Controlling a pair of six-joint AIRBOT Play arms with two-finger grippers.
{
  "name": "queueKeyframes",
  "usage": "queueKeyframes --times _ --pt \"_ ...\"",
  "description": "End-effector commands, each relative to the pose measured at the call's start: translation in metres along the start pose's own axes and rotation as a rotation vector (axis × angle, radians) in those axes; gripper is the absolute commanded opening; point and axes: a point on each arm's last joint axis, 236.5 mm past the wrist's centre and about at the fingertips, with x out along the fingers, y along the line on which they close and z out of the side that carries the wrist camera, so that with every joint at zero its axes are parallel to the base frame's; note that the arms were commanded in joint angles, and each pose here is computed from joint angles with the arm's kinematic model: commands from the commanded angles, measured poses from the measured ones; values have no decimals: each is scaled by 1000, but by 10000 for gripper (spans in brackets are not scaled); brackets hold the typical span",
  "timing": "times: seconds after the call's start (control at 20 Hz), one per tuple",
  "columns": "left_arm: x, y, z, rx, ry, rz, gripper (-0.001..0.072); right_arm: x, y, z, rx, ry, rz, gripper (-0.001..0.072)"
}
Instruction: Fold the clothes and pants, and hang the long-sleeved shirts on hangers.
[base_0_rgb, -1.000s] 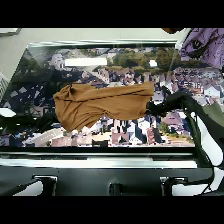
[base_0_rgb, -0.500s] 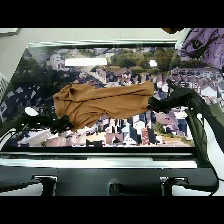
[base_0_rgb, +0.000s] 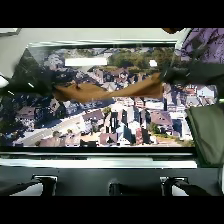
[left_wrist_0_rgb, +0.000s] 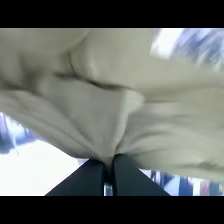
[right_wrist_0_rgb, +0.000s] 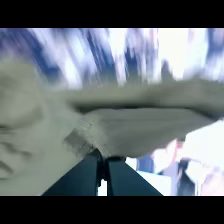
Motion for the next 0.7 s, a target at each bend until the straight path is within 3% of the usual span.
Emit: queueKeyframes --times 0.0,0.15,0.35,0.65 --pt "-151 -54 67 199 -304 80 18 -130 50 69 -125 -277 -64 31" --pt "-265 -85 60 279 -520 158 18 -246 92 68 -168 -466 -74 31" --pt "-360 -101 18 291 -729 251 18 -350 127 29 -155 -633 -36 32" --pt "-373 -80 18 219 -763 333 18 -356 115 42 -88 -688 -71 32"
